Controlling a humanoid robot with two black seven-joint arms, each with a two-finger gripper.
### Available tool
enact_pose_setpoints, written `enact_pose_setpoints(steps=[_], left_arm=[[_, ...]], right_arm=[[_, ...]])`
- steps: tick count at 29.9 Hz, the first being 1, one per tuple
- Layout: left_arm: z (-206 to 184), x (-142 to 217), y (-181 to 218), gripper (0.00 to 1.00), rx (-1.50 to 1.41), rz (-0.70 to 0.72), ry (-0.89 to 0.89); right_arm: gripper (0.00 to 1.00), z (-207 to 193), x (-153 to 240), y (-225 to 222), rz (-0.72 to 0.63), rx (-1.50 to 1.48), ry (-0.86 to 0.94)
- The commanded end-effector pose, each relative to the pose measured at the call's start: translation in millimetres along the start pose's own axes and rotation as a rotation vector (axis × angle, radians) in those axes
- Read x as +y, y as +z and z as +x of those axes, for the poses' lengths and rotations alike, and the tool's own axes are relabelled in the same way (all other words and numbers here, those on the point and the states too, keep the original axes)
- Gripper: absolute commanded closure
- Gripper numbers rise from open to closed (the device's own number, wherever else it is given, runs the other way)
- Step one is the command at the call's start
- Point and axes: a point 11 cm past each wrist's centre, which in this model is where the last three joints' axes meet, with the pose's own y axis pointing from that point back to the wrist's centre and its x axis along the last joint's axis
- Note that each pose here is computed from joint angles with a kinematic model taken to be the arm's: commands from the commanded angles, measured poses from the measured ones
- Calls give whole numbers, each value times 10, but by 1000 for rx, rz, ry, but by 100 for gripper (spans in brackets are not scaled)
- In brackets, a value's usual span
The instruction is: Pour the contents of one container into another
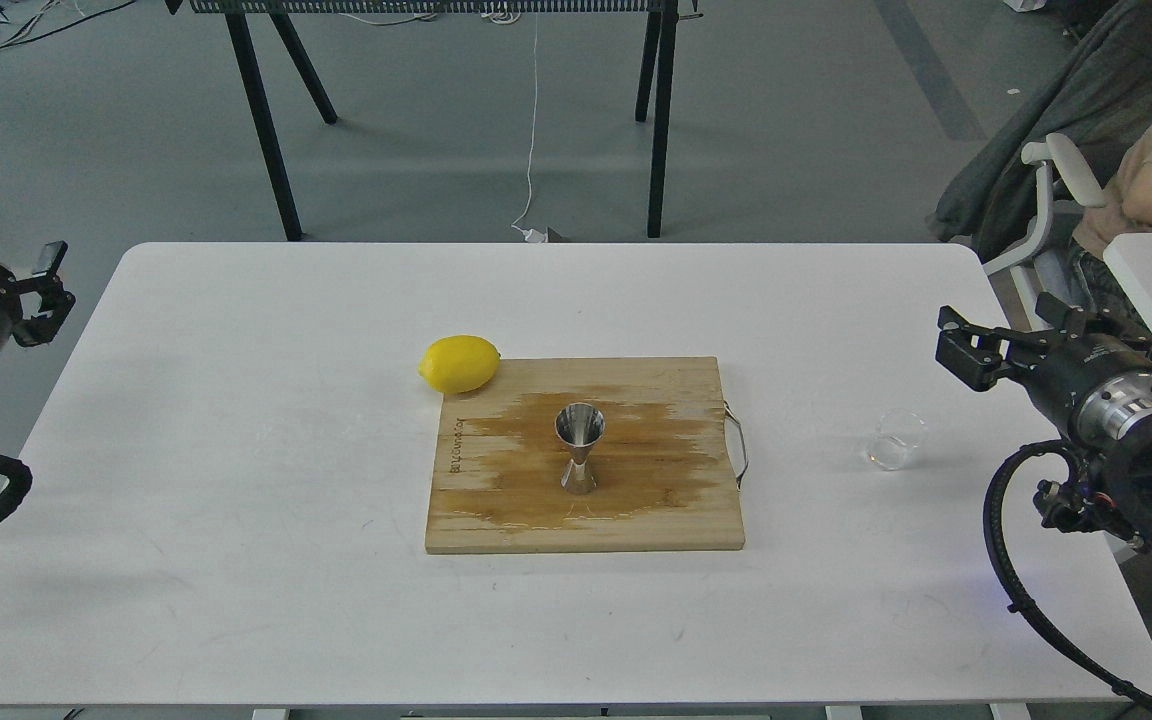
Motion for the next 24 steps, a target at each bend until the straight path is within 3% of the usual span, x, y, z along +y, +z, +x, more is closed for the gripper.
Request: enact_pose_setpoints(steps=[1,16,24], left_arm=[[10,30,-48,2,-1,12,2],[21,69,-131,1,0,30,8],[35,97,-191,1,-17,57,7]], right_arm=[[3,107,-77,24,-7,4,40],[2,723,-206,56,-11,19,227],[2,844,-235,89,-10,20,258]])
